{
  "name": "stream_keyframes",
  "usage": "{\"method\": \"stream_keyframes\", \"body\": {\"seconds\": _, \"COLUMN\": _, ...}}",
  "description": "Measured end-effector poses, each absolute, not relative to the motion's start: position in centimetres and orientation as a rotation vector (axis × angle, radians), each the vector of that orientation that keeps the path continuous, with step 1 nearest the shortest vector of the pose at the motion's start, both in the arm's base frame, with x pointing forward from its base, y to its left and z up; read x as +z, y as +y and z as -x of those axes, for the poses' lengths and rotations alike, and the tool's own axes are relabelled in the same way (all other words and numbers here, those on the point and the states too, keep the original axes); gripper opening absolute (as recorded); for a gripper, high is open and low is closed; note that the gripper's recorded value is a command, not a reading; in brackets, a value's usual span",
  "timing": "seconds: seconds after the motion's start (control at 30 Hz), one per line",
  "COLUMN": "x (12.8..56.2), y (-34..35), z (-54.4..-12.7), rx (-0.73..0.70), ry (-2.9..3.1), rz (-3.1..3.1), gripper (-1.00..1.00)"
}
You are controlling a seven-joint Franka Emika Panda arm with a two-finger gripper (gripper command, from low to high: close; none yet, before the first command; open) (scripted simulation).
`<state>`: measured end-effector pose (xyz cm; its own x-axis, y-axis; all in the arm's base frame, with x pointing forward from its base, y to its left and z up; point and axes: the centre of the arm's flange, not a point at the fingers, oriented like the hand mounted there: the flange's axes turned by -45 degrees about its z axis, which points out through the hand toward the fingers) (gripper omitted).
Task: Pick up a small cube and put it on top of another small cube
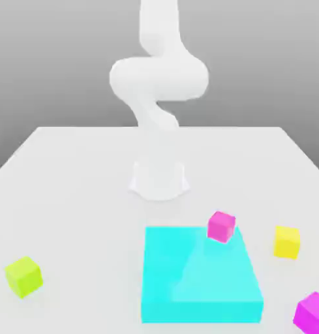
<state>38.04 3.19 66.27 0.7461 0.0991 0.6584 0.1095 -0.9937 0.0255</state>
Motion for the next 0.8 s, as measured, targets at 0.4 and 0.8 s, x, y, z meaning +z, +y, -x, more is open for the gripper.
{"method": "stream_keyframes", "body": {"seconds": 0.4, "x": 39.9, "y": 21.4, "z": -40.6, "rx": -0.502, "ry": -1.156, "rz": 2.847, "gripper": 0.00}}
{"method": "stream_keyframes", "body": {"seconds": 0.8, "x": 17.7, "y": 29.6, "z": -27.8, "rx": -0.007, "ry": -1.908, "rz": 2.496, "gripper": 0.00}}
